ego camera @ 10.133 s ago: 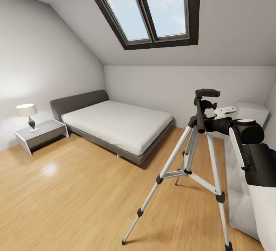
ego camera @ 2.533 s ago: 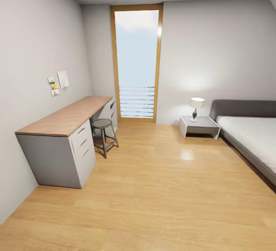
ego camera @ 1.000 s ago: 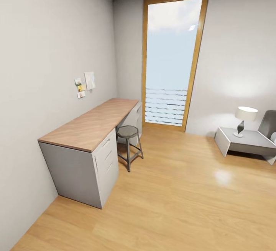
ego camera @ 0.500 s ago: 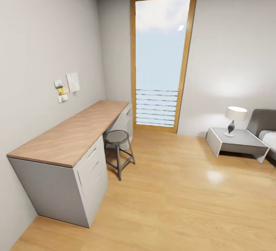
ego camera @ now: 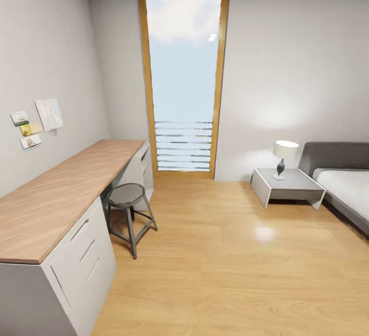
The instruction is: Attach the digital camera to the camera tripod in the bedroom.
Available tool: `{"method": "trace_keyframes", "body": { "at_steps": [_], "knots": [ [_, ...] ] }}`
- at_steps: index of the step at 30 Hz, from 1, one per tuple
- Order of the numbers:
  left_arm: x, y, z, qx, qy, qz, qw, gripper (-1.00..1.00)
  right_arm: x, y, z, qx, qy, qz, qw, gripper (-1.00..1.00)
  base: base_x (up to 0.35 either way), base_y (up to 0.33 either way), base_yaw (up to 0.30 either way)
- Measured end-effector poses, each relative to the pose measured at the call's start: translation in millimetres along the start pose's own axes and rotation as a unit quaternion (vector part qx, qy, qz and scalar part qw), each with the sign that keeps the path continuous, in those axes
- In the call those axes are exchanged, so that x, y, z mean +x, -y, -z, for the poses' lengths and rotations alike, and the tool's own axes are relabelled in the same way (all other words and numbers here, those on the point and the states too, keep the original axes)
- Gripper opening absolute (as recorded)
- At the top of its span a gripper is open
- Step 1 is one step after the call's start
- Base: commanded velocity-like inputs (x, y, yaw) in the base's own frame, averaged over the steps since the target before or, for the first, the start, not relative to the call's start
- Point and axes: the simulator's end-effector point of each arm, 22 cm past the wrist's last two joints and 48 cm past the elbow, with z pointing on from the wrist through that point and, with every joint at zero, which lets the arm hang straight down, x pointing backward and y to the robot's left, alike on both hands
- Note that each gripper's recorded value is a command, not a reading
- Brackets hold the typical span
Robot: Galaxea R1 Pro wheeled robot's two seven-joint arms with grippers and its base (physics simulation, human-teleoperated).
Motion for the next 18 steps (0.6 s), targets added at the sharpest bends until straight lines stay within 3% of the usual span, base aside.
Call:
{"method": "trace_keyframes", "body": {
  "at_steps": [18],
  "knots": [
    [0.0,0.1,0.0,0.0,0.0,0.0,1.0,1.0,0.0,0.2,0.0,-0.001,0.001,-0.003,1.0,1.0,0.323,-0.001,-0.294]
  ]
}}
